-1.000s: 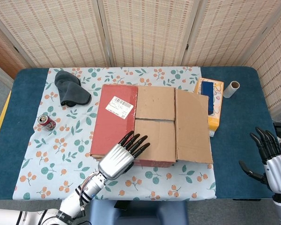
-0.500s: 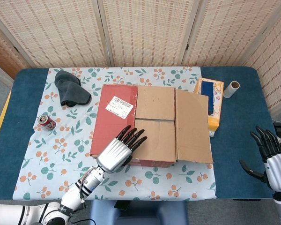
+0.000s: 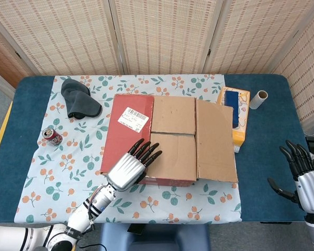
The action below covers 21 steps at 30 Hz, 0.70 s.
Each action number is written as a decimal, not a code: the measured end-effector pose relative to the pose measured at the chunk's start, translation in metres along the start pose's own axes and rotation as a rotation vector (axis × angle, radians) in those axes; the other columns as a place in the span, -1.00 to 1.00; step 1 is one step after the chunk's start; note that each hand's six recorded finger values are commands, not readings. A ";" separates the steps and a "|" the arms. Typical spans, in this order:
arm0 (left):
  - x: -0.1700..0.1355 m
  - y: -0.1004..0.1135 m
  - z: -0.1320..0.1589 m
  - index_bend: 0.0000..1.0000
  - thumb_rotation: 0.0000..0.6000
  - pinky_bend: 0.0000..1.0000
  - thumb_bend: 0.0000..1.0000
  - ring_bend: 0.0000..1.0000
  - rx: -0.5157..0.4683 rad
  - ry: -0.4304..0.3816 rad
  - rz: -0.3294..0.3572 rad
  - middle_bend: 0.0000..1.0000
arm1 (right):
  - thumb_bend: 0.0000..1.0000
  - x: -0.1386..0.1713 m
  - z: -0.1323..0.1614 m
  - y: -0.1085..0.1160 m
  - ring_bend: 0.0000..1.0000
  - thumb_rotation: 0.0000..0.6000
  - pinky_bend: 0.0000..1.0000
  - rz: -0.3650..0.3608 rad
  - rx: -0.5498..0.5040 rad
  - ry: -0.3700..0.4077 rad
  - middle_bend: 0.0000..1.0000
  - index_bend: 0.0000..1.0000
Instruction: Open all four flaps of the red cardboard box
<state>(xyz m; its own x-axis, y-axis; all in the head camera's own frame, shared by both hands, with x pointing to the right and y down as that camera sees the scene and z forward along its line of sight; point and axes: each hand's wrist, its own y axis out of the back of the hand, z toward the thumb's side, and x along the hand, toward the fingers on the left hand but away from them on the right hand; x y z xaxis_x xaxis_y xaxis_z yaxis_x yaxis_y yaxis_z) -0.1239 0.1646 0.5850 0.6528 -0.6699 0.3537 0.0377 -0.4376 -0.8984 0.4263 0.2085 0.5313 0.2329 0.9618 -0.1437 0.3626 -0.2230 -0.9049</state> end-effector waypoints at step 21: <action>-0.015 0.017 -0.041 -1.00 1.00 -0.92 -0.07 -1.00 -0.018 0.092 0.101 -1.00 | -0.33 -0.001 0.000 -0.004 -1.00 1.00 -1.00 0.009 0.005 -0.006 -1.00 -1.00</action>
<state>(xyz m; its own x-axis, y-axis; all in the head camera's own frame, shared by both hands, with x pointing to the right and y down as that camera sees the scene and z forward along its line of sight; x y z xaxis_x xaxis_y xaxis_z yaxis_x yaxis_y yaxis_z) -0.1645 0.1423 0.5747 0.5801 -0.7632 0.2846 -0.0390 -0.3750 -0.9262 0.4250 0.2082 0.5352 0.2303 0.9608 -0.1546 0.3560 -0.2310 -0.9055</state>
